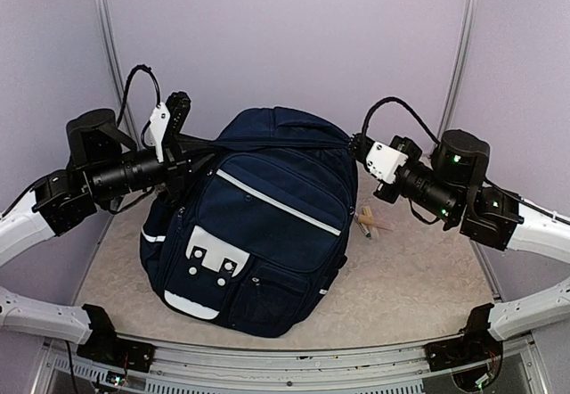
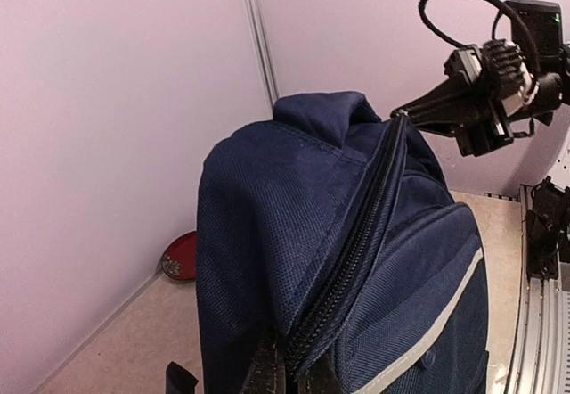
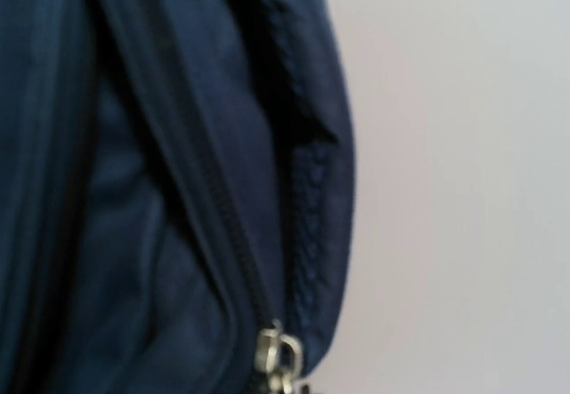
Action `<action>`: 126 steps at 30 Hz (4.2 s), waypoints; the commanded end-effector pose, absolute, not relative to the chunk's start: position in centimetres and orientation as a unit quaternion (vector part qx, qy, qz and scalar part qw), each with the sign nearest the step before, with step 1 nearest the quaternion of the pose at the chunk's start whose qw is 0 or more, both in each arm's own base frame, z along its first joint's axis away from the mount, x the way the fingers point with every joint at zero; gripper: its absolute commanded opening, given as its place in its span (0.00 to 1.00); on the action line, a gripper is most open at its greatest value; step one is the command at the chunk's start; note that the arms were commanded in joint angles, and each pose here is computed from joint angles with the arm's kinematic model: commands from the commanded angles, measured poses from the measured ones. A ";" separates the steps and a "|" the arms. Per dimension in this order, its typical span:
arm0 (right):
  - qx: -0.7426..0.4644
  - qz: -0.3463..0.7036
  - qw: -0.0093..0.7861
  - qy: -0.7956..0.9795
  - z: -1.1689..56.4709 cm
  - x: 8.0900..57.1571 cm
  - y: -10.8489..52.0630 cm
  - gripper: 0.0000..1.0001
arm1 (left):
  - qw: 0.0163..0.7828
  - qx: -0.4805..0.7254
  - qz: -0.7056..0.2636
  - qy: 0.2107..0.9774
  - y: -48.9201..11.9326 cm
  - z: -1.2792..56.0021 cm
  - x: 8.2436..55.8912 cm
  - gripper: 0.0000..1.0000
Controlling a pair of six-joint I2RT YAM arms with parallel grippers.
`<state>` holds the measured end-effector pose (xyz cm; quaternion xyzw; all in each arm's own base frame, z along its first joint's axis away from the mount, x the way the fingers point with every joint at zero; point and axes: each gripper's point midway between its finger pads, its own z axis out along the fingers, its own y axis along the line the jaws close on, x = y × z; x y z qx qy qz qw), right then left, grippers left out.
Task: Pack the student bag
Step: Zip the student bag into the largest pocket of the bag, then hold the largest pocket of the student bag, then zip the student bag into the largest pocket of the bag.
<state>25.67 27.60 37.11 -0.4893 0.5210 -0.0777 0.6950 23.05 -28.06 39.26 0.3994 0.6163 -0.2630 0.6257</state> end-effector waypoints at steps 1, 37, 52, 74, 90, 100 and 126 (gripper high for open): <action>-0.400 -0.089 0.753 0.515 44.0 27.7 25.7 0.00 | 0.633 0.418 -0.285 0.587 -28.7 39.2 19.7 0.12; -0.475 -0.007 0.783 0.402 50.3 25.5 32.9 0.00 | 0.611 0.527 -0.181 0.562 -39.5 42.1 21.8 0.89; -0.478 -0.001 0.782 0.399 50.1 24.9 32.6 0.00 | 0.647 0.491 -0.171 0.558 -36.5 46.4 26.0 0.77; -0.460 -0.019 0.782 0.420 49.8 25.5 31.5 0.00 | 0.601 0.517 -0.183 0.582 -39.4 42.3 27.3 0.00; -0.352 -0.115 0.734 0.569 38.5 26.5 21.0 0.00 | 0.719 0.367 -0.152 0.571 -28.9 50.8 27.4 0.00; -0.319 -0.019 0.697 0.642 29.2 25.7 20.7 0.00 | 0.760 0.299 -0.131 0.562 -25.3 53.9 27.5 0.00; -0.366 0.258 0.687 0.572 38.6 18.9 23.1 1.00 | 0.729 0.335 -0.208 0.559 -30.2 51.2 24.0 0.00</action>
